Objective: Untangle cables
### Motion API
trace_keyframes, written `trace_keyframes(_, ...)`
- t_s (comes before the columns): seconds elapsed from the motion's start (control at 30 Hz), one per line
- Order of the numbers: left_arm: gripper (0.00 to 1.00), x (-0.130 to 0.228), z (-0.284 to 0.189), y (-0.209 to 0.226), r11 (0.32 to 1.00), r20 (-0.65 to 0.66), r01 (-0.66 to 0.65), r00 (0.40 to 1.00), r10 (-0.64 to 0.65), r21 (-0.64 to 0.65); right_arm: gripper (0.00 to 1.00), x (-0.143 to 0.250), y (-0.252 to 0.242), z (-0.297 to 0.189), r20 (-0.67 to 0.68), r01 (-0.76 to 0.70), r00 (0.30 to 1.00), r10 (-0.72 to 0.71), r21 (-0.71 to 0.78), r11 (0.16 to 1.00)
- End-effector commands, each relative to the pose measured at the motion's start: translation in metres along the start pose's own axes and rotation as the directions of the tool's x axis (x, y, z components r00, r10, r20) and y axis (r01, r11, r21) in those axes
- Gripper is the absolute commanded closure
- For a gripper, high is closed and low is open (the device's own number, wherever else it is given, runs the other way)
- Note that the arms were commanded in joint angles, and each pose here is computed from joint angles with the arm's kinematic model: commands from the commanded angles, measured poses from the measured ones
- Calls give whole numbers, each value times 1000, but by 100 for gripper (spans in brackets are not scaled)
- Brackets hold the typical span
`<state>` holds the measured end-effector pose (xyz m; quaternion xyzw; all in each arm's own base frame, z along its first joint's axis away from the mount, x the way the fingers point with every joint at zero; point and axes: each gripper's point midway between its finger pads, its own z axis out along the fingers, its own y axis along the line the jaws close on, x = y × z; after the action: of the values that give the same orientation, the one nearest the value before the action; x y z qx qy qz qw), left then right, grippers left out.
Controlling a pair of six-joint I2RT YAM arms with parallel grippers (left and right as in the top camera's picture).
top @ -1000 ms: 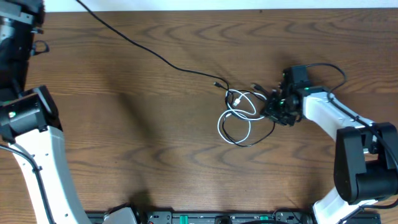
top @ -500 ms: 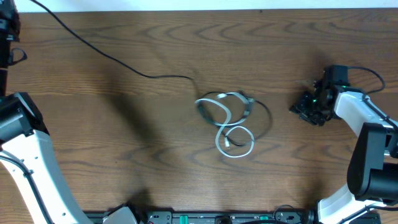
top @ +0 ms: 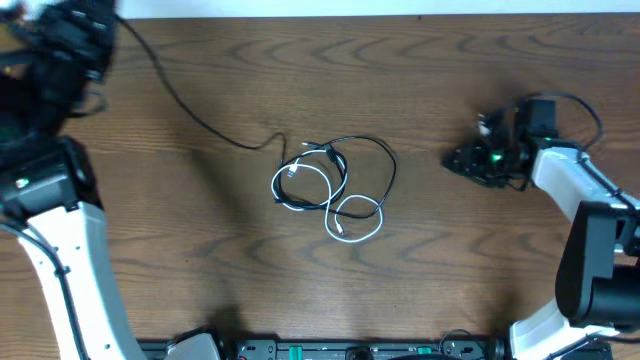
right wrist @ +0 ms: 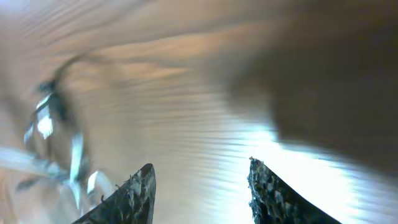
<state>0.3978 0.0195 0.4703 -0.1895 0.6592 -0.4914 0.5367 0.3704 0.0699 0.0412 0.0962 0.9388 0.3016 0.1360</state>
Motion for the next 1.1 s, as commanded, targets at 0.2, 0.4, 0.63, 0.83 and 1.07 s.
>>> trace_keyframes(0.2,93,92,-2,82,925,-310,-217,944,116,-313,49,3,154,-26,144,437,899,-414,-227,870)
trace_keyframes(0.4,93,116,-49,168,675,-355,-245,934,-27,-696,48,15,199,-3,175,515,855,-487,-193,835)
trace_keyframes(0.63,93,120,-61,227,507,-363,-265,926,-102,-820,47,62,207,53,37,536,839,-543,-223,814)
trace_keyframes(0.83,92,97,-24,218,647,-260,-152,963,-74,-747,47,88,193,87,-77,508,839,-539,-248,825)
trace_keyframes(1.07,93,30,10,141,838,-71,-154,988,137,-524,44,92,185,105,-95,516,828,-552,-254,818)
